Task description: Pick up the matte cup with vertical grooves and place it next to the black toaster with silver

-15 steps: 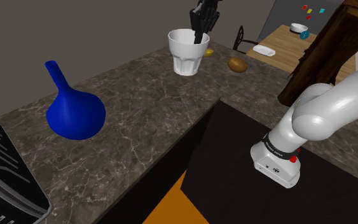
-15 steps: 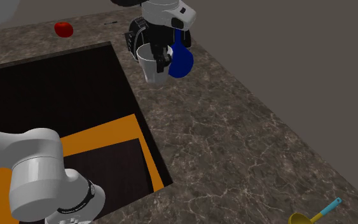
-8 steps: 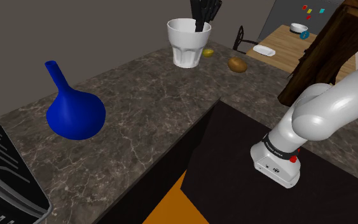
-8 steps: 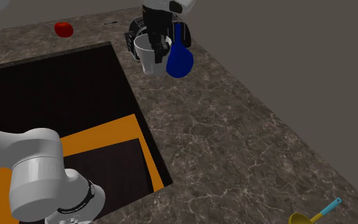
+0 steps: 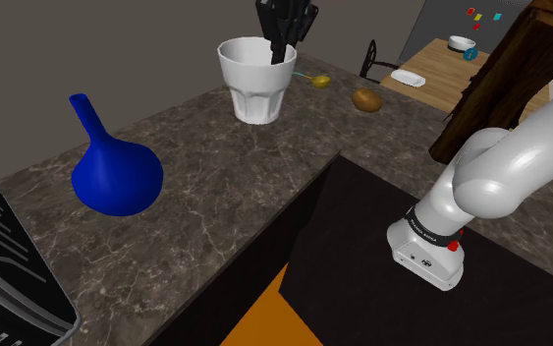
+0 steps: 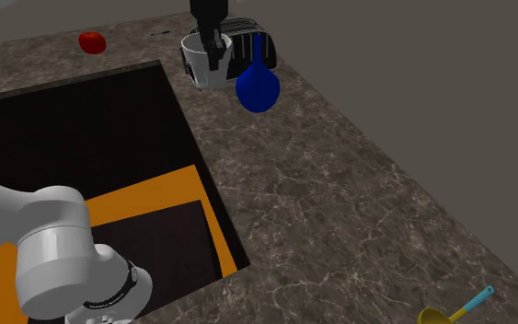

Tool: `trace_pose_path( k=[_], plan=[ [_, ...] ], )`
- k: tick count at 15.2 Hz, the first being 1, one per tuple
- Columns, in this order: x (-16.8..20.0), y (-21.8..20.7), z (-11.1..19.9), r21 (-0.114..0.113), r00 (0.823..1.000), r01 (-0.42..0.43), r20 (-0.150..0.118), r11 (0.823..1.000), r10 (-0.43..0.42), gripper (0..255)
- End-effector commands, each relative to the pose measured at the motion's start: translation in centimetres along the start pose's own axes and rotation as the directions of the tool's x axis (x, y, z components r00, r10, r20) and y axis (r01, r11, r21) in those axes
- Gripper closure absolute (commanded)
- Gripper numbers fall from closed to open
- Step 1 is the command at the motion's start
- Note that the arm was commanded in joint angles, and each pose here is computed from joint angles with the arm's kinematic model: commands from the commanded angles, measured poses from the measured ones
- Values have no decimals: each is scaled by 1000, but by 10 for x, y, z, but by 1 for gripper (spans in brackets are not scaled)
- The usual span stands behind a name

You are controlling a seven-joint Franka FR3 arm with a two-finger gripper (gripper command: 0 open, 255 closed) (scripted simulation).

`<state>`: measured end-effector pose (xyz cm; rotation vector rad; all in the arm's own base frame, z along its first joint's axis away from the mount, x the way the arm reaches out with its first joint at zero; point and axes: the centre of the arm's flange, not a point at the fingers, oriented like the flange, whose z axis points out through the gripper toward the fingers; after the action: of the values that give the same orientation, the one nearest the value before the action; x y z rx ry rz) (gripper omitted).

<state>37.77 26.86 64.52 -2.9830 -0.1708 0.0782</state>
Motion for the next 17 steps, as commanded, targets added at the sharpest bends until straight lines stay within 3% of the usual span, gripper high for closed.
trace_pose_path(
  k=[1, 17],
  plan=[
    [0, -29, 5, 1, 1000, -1, -1, 1000, 1, 255],
    [-9, -237, 38, 1, 1000, -1, -1, 1000, 1, 255]
  ],
)
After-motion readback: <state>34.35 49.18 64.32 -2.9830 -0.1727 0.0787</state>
